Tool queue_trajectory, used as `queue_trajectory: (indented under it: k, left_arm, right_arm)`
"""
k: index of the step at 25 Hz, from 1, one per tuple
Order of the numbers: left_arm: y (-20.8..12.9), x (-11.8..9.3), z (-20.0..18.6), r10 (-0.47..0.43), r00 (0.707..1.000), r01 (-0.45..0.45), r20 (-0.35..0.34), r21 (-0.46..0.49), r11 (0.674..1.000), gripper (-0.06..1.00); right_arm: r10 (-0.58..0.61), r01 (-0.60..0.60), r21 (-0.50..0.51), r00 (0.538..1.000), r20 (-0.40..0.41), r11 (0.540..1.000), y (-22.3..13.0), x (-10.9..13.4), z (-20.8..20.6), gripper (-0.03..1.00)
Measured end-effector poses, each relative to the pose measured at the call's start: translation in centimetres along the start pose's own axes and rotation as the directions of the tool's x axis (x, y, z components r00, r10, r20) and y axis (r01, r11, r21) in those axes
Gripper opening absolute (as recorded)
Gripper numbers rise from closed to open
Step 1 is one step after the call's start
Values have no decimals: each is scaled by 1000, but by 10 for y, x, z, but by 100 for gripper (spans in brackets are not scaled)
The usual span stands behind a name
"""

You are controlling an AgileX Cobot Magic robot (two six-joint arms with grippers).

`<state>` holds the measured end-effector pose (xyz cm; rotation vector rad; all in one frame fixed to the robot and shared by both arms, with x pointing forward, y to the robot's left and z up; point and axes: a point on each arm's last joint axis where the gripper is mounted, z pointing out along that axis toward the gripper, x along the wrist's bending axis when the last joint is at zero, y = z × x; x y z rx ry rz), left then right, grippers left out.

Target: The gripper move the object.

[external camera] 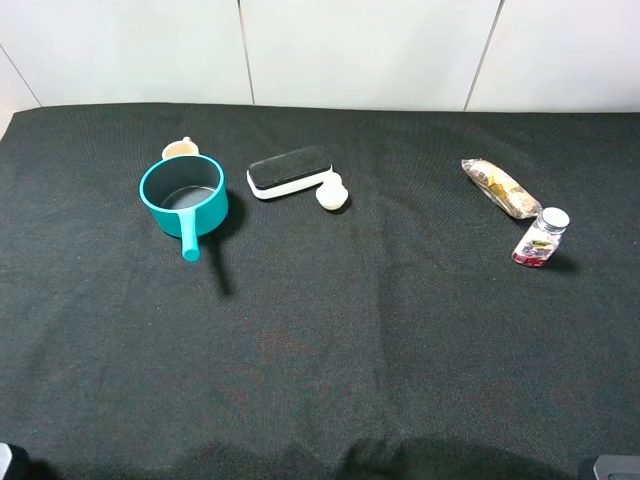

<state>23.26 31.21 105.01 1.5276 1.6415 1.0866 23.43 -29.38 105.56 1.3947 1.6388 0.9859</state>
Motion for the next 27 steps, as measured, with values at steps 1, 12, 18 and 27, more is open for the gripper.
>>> queue_trajectory:
  k: [1,12,18,27]
  left_arm:
    - [0,0,0,-1,1000,1,0,0,1000,99]
    - [0,0,0,-1,1000,1,0,0,1000,99]
    - [0,0,0,-3,1000,3,0,0,1000,99]
    - [0,0,0,-3,1000,3,0,0,1000,99]
  right_arm:
    - [0,0,0,1000,-1,1000,0,0,0,69]
    - [0,0,0,1000,-1,1000,0,0,0,69]
    - [0,0,0,1000,-1,1000,0,0,0,69]
    - [0,0,0,1000,-1,1000,0,0,0,69]
